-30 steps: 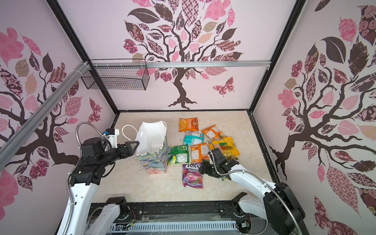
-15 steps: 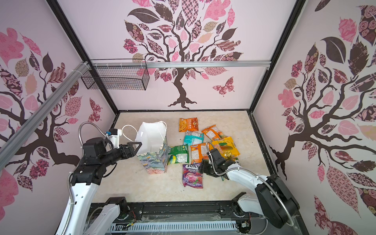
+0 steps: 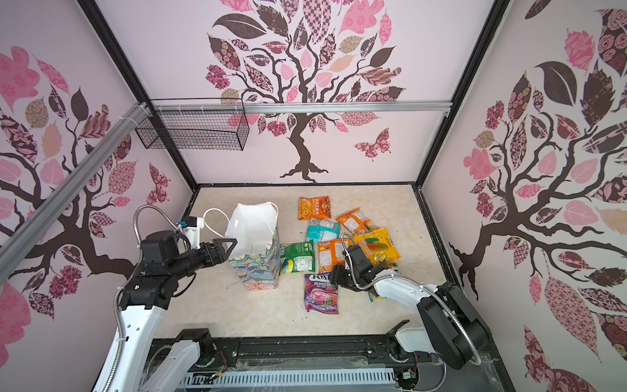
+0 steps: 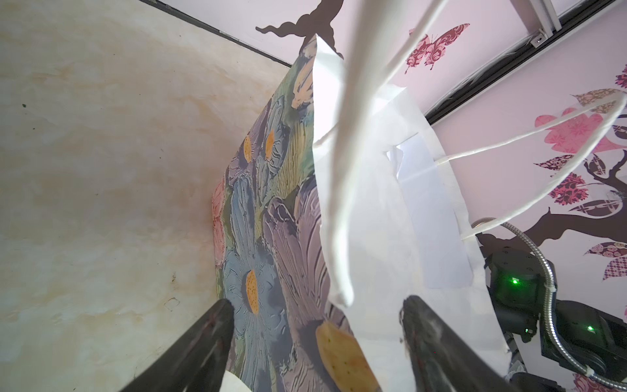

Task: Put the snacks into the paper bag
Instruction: 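Lower the right gripper onto the purple Fox's Berries packet and close it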

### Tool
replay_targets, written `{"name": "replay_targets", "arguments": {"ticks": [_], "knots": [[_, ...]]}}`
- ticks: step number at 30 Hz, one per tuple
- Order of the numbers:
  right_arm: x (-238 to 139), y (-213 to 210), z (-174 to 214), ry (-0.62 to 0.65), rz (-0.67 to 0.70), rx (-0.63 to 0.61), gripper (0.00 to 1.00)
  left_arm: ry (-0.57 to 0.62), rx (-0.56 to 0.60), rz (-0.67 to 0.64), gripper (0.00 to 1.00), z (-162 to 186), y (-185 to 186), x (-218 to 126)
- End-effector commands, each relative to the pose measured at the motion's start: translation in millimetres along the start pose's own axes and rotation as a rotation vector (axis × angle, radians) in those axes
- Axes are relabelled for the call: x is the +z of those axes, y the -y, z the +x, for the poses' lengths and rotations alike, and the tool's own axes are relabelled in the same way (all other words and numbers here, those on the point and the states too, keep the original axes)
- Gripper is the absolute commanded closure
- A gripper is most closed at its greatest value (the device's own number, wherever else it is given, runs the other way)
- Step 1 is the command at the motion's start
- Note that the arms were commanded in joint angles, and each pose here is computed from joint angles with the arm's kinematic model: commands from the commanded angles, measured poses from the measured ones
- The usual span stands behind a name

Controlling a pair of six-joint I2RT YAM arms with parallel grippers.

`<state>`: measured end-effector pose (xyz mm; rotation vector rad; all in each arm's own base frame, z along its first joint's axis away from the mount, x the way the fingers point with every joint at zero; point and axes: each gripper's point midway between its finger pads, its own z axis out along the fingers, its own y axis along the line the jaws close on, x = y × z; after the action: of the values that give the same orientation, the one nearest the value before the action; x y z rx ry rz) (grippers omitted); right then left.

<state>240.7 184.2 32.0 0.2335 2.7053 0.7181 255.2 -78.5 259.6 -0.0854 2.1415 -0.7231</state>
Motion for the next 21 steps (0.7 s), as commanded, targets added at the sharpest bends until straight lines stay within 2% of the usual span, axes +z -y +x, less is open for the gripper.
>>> {"name": "replay_targets", "arguments": {"ticks": [1,10,21], "knots": [[4.6,7.7,1.1,-0.003,0.04,0.003,0.33,-0.005,0.007,-0.006,0.19,4.6,-2.8,3.9],[4.9,6.1,-4.2,0.019,0.037,0.0,0.4,-0.039,-0.001,0.004,0.19,8.3,-2.5,10.6],[8.2,-1.2,-12.4,0.045,0.01,0.003,0.58,-0.035,0.009,0.009,0.17,8.2,-0.9,10.5]]}}
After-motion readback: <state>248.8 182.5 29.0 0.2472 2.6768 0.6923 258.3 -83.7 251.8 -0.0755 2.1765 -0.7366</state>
